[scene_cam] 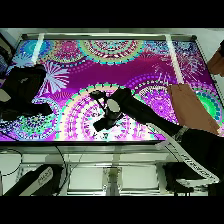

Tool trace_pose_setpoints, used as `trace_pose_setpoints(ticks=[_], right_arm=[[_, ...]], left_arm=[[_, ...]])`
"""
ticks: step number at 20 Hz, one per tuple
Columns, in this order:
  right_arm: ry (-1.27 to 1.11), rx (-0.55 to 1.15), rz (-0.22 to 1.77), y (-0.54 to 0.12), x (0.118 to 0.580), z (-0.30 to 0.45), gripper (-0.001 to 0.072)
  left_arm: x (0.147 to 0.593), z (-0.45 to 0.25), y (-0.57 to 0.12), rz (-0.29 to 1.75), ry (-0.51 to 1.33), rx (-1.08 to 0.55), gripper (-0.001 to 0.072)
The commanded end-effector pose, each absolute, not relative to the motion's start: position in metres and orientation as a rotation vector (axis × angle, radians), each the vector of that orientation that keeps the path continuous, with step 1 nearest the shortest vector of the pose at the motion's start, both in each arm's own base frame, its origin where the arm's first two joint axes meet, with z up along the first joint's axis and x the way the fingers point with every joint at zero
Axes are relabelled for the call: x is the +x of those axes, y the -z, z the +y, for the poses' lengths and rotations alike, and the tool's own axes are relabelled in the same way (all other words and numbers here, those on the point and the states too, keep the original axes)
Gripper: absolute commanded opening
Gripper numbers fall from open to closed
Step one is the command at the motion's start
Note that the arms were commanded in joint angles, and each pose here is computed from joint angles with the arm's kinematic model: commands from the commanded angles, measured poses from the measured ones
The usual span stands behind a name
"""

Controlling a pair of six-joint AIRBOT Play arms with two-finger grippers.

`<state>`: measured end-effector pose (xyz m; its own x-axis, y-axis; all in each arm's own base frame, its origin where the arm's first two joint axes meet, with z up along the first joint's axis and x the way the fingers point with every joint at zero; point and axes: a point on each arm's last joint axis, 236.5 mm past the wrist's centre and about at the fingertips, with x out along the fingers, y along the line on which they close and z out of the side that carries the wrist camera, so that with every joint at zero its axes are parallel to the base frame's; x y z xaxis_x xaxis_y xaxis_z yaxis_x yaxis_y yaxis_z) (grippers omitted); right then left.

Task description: Fold the clothes and pants, and hang the long-sleeved shirts on hangers.

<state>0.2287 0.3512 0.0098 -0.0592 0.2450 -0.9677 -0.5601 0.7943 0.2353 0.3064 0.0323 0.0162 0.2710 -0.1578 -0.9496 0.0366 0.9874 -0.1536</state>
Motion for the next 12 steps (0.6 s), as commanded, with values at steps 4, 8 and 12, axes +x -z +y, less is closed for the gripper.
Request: trace_pose_setpoints(ticks=[4,8,12], right_arm=[[-0.669,-0.262,1.500,-0.010,0.227,0.352,0.0029],[-0.674,-0.276,1.485,-0.009,0.230,0.351,0.0029],[-0.714,-0.272,1.421,-0.012,0.240,0.361,0.0029]], left_arm=[[0.306,0.032,-0.016,1.292,0.131,-0.109,0.0683],[0.306,0.032,-0.016,1.292,0.131,-0.109,0.0683],[0.307,0.031,-0.016,1.290,0.133,-0.113,0.0683]])
